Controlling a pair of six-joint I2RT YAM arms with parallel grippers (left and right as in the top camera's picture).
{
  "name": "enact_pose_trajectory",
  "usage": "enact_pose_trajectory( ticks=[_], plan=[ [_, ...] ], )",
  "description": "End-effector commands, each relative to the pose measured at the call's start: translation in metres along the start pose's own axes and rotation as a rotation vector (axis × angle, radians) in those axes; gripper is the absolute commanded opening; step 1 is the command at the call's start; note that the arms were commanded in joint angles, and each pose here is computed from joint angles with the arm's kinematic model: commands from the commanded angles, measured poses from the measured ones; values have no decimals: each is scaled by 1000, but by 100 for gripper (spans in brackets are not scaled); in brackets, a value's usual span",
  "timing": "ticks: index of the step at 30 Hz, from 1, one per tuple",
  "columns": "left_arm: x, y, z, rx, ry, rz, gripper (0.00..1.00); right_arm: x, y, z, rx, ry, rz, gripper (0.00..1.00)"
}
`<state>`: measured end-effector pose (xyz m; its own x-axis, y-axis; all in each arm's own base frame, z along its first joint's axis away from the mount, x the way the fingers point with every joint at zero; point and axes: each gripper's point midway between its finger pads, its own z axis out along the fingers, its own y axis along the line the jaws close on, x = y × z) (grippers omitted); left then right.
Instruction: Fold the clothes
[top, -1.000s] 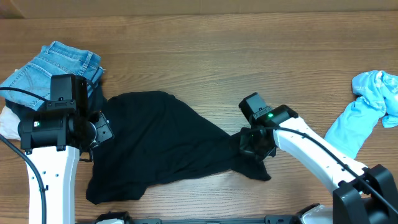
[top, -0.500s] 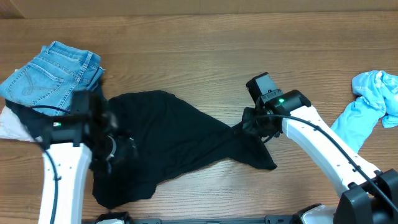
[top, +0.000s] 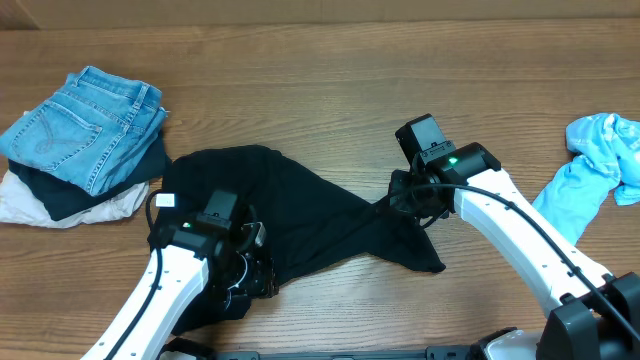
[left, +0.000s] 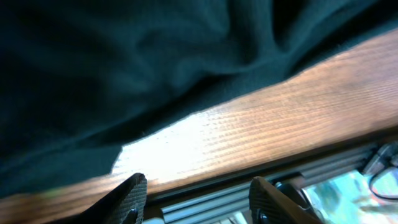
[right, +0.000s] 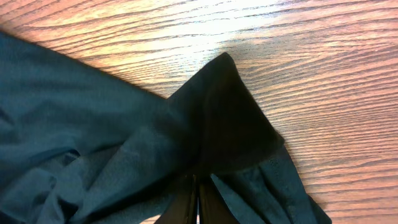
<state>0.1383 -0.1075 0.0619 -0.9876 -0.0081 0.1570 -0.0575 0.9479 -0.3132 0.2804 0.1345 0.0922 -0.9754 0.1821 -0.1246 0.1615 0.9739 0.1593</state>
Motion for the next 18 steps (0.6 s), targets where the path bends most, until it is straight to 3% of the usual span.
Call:
enact_pose_trajectory(
  ticks=[1,6,11,15,18],
  plan=[
    [-2,15,5,-141,-30,-55,53,-11,3,-14,-16,-55,-1,4],
    [-12,27,19,-310,-54,-49,60,-12,3,-14,-18,-59,-1,4],
    [-8,38,38,-417,29,-28,58,-11,3,-14,-15,-54,0,4],
    [-9,39,39,-427,42,-33,24,-11,2,-14,-10,-55,0,4],
    [-11,39,38,-431,34,-32,11,-14,-3,-14,9,-69,5,4]
  ],
)
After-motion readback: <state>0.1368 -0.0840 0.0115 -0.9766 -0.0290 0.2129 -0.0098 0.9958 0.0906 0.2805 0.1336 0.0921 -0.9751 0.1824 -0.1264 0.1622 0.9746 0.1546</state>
